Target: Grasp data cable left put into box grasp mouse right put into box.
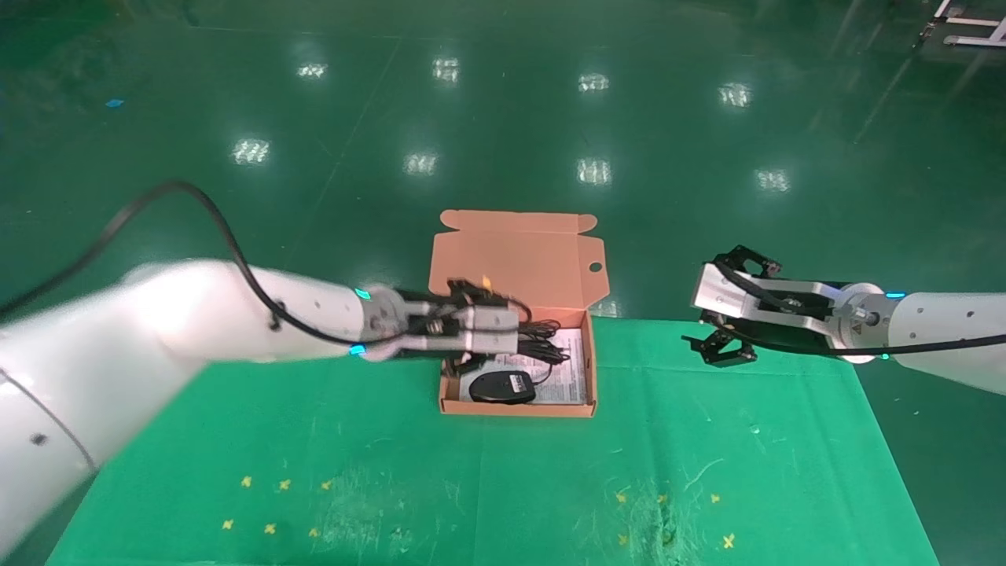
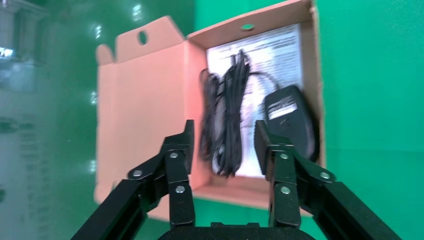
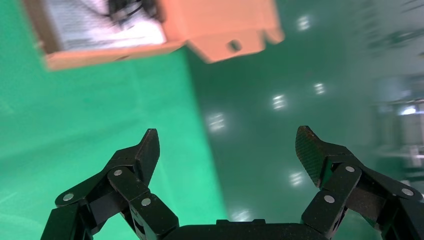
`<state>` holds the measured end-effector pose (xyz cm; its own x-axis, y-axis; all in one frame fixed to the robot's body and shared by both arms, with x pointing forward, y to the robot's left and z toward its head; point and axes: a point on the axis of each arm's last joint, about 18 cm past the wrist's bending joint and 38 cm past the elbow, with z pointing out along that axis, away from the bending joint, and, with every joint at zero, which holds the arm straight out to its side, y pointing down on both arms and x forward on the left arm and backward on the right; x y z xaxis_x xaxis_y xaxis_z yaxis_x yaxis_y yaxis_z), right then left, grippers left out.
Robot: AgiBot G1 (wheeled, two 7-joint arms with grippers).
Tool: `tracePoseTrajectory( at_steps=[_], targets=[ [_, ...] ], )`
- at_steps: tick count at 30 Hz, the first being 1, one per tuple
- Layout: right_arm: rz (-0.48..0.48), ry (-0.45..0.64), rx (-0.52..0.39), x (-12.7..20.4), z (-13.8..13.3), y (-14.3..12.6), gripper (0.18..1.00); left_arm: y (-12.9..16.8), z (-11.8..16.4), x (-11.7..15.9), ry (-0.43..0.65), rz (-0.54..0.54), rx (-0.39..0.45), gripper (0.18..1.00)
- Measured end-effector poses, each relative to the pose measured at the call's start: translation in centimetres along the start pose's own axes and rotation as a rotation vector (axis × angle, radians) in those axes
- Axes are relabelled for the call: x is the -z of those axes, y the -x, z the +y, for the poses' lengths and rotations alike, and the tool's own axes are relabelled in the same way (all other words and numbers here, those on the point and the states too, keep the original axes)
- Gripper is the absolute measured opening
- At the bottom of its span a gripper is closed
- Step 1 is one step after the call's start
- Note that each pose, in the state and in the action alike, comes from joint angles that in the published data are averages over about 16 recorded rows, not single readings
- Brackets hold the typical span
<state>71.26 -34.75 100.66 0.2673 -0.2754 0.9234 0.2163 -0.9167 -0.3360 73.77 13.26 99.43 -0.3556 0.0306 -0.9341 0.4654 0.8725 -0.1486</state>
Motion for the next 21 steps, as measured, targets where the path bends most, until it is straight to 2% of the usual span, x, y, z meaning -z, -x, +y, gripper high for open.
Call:
tracePoseTrajectory(
  at_steps=[10, 15, 21],
  targets=[
    [0.085, -0.034, 0.108, 1.5, -2.1, -3.1, 1.001, 4.8, -0.1, 4.4, -0.021, -0.086, 0.035, 0.632],
    [0.072, -0.055, 0.115, 2.0, -2.5, -2.9, 1.001, 4.3, 0.1, 5.3, -0.058, -0.072, 0.097, 0.750],
    [0.019, -0.110, 0.043, 2.5, -2.7, -1.4, 1.001, 2.3, 0.6, 6.2, -0.130, -0.025, 0.215, 0.865]
  ],
)
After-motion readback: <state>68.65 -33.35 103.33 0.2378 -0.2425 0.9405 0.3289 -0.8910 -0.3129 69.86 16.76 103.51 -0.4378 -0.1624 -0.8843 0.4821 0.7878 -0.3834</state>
